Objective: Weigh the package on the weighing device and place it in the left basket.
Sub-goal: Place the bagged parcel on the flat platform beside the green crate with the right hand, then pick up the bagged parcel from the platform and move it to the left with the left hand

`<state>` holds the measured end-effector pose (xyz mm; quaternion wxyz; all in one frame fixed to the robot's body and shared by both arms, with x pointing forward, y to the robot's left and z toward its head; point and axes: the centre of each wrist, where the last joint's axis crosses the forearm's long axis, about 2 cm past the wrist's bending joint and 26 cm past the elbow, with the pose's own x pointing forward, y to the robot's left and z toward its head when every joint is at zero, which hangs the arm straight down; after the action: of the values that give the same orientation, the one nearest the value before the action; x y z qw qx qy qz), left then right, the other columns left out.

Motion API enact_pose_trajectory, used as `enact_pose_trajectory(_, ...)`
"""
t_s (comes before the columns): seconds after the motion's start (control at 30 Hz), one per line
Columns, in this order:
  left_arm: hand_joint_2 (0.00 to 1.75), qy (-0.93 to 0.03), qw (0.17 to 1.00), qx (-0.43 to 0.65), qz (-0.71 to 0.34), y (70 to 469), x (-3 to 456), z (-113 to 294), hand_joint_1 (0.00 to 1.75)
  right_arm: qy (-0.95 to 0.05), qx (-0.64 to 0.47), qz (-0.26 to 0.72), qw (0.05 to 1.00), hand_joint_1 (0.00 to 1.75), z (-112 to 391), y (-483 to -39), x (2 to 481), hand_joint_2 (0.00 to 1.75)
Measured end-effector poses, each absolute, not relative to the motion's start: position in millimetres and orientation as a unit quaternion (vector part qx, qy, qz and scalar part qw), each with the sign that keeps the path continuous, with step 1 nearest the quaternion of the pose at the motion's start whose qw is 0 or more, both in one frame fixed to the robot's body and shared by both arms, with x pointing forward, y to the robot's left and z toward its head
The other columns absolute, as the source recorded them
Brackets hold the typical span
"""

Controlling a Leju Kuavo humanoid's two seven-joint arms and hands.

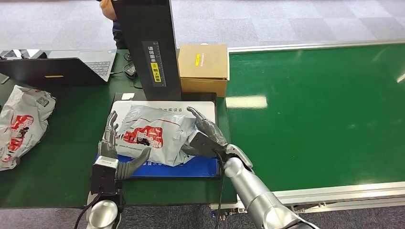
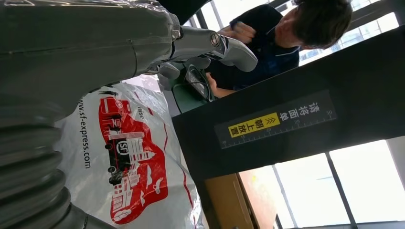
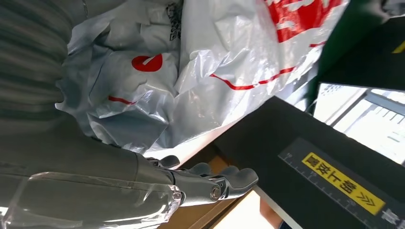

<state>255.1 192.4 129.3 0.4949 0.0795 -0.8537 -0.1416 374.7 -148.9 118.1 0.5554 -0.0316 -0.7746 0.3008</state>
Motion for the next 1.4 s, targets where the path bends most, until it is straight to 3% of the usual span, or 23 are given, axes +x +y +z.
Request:
enact_pose_trajectory(0.7,1.75,-0.854,0.486,0.095,-0.160,196,257,133,0.00,-0.837,-0.068,0.210,0.500,0.00,135,-177,341,1.75)
enact_pose_trajectory(1.1,1.75,-0.816,0.465,0.164,-0.301,209,282,146,0.00,-0.868,-0.075,0.167,0.462,0.00,148,-196,313,1.75)
enact_pose_trajectory(1.4,1.75,-0.802,0.461,0.172,-0.338,213,291,145,0.00,-0.873,-0.079,0.162,0.454,0.00,150,-200,308,1.75)
